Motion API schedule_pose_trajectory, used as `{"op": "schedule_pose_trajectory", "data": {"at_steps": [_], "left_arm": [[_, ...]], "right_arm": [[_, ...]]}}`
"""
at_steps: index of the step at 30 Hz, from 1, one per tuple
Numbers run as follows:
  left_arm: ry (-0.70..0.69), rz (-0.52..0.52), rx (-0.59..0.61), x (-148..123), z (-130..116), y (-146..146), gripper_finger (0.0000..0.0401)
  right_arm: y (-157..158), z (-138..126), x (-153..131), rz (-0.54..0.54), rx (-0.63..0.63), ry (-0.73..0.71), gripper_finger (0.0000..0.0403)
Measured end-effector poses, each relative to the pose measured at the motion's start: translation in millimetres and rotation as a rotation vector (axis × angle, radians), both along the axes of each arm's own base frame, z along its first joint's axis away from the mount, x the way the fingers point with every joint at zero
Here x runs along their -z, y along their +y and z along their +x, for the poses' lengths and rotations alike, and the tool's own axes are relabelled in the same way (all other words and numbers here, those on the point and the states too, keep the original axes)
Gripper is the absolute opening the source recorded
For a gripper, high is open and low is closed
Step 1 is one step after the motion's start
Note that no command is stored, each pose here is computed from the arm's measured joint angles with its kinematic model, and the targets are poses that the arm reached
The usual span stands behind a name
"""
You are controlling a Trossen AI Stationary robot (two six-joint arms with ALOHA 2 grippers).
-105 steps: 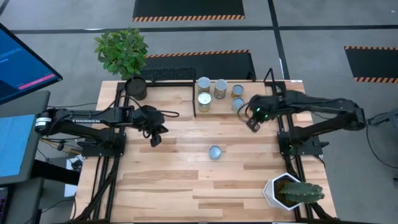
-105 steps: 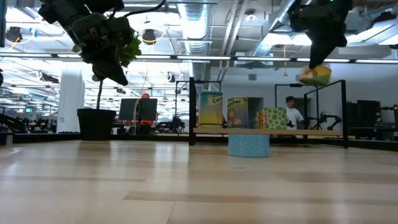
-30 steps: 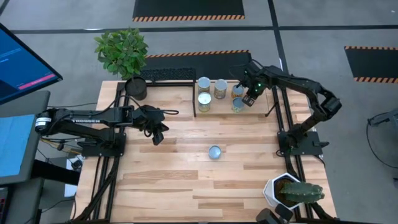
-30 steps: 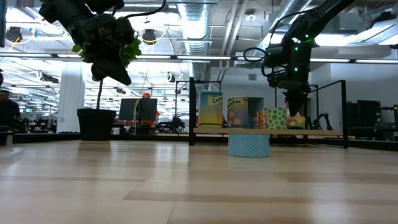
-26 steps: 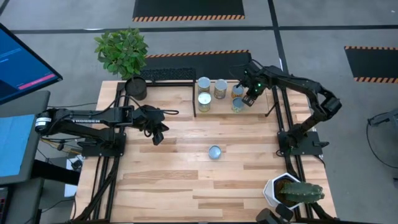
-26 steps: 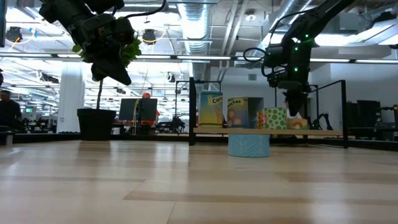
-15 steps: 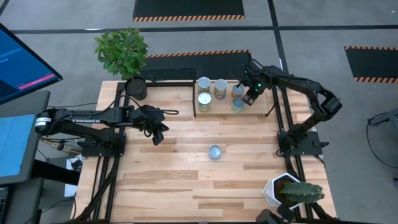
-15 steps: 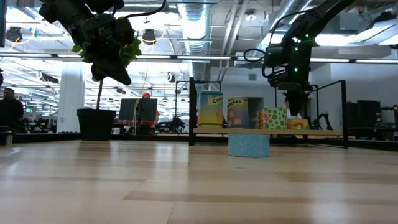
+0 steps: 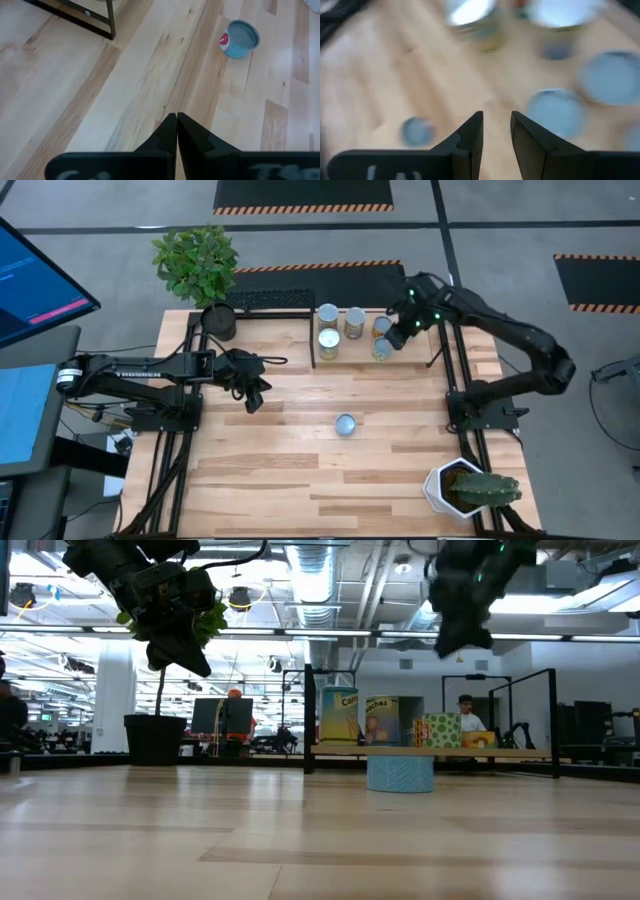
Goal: Pick and place cans onto a shelf
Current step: Put the canned tuna on the shelf
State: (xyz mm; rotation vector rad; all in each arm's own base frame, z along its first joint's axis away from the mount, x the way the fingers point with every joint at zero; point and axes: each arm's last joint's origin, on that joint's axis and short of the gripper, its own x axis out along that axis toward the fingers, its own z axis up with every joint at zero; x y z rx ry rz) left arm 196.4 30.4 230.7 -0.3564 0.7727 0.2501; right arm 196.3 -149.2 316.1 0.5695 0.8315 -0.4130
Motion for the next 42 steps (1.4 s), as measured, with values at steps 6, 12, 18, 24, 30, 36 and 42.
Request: {"op": "schedule_pose_trajectory", "data": {"at_steps": [6,12,18,24,30,36,42], "left_arm": [[0.001,0.010,-0.001,0.0,0.0,0.3,0.0000],[0.002,0.012,0.001,0.0,0.0,0.3,0.0000],[0.002,0.015,0.004,0.0,0.0,0.3,0.0000],[0.018,0.049,0.040,0.7,-0.8,0.2,0.0000],[0.029,0.085,0.080,1.1,-1.3,0.1,0.0000],[0.054,0.090,0.093,2.7,-3.0,-0.2,0.0000],[0.064,0.091,0.106,3.3,-3.7,-0.5,0.0000]], "right_arm": [[52.7,28.6,-2.2,0.021,-0.274,-0.028,0.0120],[98.1,67.5,21.2,-0.005,-0.564,0.036,0.0120],[130.2,103.2,58.1,0.019,-0.701,0.117,0.0120],[160.6,132.3,94.9,0.065,-0.740,0.156,0.0120],[180.6,144.7,127.1,0.096,-0.732,0.244,0.0120],[184.4,153.7,147.6,0.092,-0.696,0.276,0.0120],[181.4,155.3,148.7,0.064,-0.677,0.280,0.0120]]}}
